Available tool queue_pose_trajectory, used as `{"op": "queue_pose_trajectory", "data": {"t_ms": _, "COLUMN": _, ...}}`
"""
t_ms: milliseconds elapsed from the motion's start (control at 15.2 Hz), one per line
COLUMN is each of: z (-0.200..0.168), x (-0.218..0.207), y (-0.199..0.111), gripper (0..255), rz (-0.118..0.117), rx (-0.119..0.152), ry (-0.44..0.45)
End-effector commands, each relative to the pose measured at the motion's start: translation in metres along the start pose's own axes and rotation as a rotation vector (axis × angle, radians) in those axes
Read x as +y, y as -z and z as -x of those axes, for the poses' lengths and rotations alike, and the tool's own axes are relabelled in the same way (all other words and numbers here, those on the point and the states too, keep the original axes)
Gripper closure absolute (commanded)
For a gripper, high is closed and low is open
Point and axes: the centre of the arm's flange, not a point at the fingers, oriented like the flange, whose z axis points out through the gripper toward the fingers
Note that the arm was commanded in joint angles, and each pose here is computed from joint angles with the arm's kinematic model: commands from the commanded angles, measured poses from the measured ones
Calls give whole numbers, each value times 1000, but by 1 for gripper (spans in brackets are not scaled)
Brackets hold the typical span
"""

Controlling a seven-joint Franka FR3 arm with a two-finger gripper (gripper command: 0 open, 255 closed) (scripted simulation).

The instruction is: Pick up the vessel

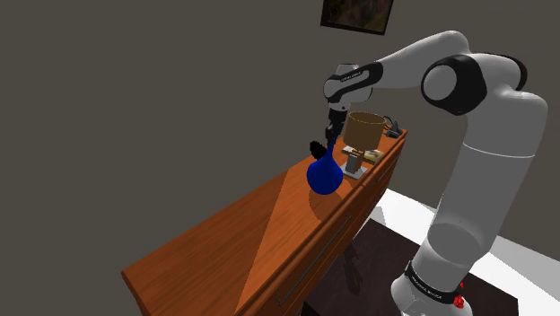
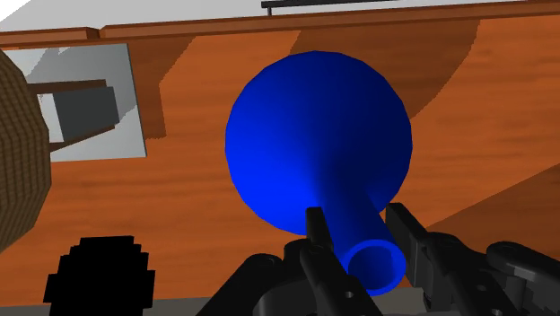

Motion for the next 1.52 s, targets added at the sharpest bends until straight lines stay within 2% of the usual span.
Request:
{"op": "queue_pose_trajectory", "data": {"t_ms": 0, "z": 0, "x": 0, "y": 0, "gripper": 255, "rz": 0, "rx": 0, "ry": 0}}
{"op": "queue_pose_trajectory", "data": {"t_ms": 462, "z": 0, "x": 0, "y": -1, "gripper": 255, "rz": 0, "rx": 0, "ry": 0}}
{"op": "queue_pose_trajectory", "data": {"t_ms": 1452, "z": 0, "x": 0, "y": 79, "gripper": 255, "rz": 0, "rx": 0, "ry": 0}}
